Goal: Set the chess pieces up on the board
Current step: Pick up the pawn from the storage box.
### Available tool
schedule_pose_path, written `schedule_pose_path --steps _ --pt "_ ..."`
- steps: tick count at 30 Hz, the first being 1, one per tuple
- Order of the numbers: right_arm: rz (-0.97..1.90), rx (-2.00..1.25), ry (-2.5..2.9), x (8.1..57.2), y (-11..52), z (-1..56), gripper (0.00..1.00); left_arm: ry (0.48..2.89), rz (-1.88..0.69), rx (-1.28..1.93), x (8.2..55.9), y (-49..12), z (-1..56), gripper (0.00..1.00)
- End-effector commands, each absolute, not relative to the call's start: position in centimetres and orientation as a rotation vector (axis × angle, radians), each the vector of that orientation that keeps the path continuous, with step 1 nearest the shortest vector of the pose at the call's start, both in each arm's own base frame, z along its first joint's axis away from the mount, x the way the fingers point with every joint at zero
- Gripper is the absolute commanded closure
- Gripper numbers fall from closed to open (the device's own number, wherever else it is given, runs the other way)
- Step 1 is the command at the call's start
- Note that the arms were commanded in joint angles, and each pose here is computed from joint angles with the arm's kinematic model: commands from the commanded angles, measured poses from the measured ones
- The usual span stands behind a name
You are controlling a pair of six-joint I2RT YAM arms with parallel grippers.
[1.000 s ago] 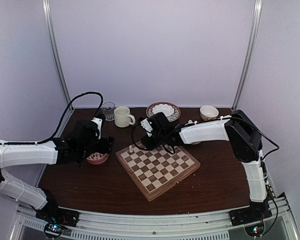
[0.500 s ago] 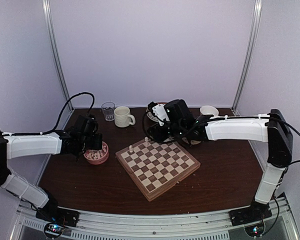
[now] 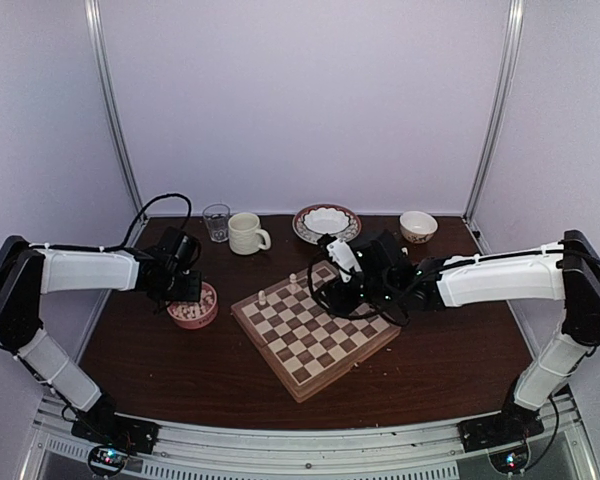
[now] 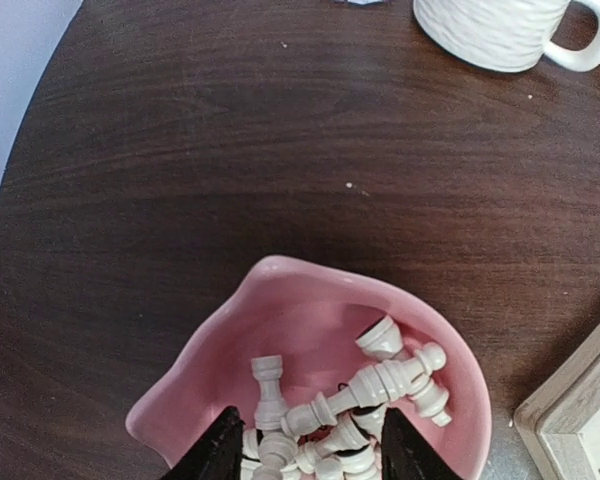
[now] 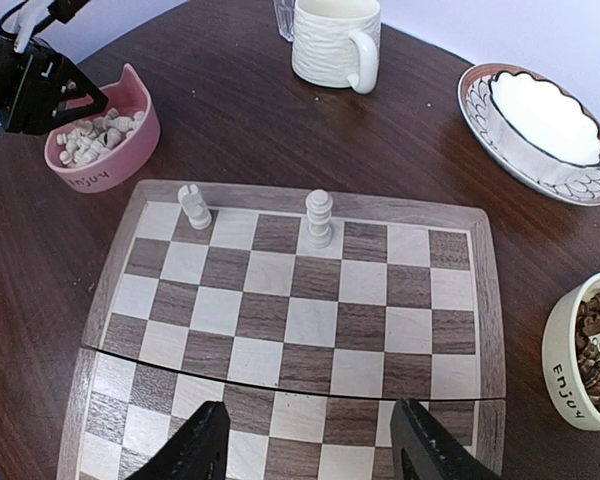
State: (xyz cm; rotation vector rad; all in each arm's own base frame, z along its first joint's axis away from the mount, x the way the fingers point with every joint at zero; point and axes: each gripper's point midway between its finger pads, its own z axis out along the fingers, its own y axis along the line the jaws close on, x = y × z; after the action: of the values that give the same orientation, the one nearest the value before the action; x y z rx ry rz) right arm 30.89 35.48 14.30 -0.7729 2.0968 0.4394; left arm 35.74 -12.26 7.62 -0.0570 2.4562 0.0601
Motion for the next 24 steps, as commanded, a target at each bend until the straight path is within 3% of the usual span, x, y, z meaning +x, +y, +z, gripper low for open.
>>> schedule_pose_path --steps 1,16,24 --pt "0.450 -0.723 2.034 31.6 35.9 16.1 0.42 2.482 0.072 -0.085 36.1 -11.9 7.6 0.52" --pt "0.419 -0.722 2.034 31.8 35.6 16.1 0.42 2.555 0.083 -0.147 34.8 -10.8 6.8 0.53" --pt "0.412 -0.724 2.037 31.8 35.5 16.0 0.42 2.577 0.100 -0.138 34.8 -10.8 6.6 0.64"
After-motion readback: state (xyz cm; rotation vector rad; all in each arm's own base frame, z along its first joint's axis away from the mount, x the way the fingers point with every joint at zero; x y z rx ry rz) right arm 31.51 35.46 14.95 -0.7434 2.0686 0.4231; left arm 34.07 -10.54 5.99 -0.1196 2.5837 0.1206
